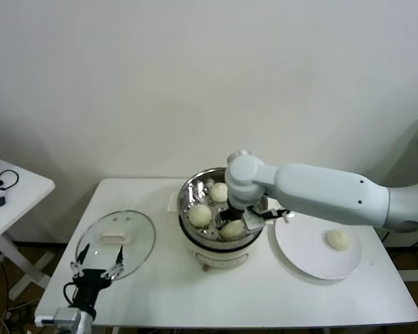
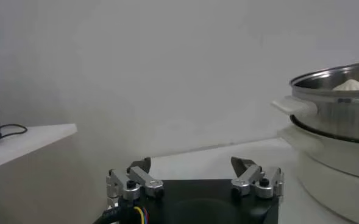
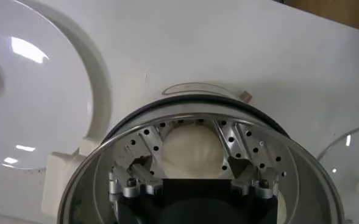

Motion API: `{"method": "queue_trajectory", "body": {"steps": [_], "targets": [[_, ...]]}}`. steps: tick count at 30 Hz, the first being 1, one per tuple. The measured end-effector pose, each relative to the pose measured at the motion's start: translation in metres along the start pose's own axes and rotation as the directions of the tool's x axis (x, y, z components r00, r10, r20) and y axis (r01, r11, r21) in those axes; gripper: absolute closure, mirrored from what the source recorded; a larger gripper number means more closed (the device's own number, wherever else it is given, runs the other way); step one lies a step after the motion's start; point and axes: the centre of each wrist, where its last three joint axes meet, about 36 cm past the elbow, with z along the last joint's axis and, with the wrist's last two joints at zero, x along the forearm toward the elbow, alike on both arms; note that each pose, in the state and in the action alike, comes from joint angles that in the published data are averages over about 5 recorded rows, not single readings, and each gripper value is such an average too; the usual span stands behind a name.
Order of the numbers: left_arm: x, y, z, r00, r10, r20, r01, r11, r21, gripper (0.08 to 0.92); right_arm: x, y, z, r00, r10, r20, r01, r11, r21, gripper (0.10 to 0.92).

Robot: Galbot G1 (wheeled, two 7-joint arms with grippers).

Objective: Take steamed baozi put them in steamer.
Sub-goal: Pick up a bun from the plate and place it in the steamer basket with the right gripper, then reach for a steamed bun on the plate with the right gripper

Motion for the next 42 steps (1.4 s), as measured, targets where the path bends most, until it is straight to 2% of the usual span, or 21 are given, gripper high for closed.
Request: {"method": "queue_trajectory", "body": {"steps": [9, 13, 16, 20, 27, 36, 42], "targets": [[-0.006, -0.002, -0.002, 0.9994, 0.021, 0.029, -0.021, 1.0, 0.018, 0.177, 0.035, 0.017, 0.016, 1.0, 0.003, -0.03, -0.005, 0.996, -0.086, 0.2], [-0.01, -0.004, -0.003, 0.9982, 0.034, 0.049, -0.036, 0.999, 0.036, 0.177, 0.052, 0.038, 0.029, 0.999, 0.015, -0.036, -0.023, 0.971, -0.238, 0.2], [-0.013, -0.006, -0.005, 0.9969, 0.045, 0.064, -0.048, 0.998, 0.045, 0.177, 0.063, 0.064, 0.036, 0.999, 0.04, -0.017, -0.044, 0.913, -0.405, 0.2], [-0.018, -0.009, -0.007, 0.9953, 0.059, 0.077, -0.063, 0.997, 0.052, 0.177, 0.072, 0.109, 0.039, 0.996, 0.088, 0.023, -0.053, 0.768, -0.638, 0.2], [-0.028, -0.019, -0.013, 0.9908, 0.086, 0.104, -0.092, 0.994, 0.058, 0.177, 0.078, 0.209, 0.026, 0.989, 0.145, 0.03, -0.036, 0.43, -0.902, 0.2], [-0.031, -0.028, -0.017, 0.9889, 0.101, 0.11, -0.107, 0.993, 0.052, 0.177, 0.058, 0.323, -0.015, 0.992, 0.125, 0.029, 0.02, 0.078, -0.997, 0.2], [-0.027, -0.027, -0.02, 0.9881, 0.1, 0.117, -0.106, 0.993, 0.046, 0.177, 0.028, 0.37, -0.04, 0.994, 0.088, 0.059, 0.064, -0.059, -0.996, 0.2]]}}
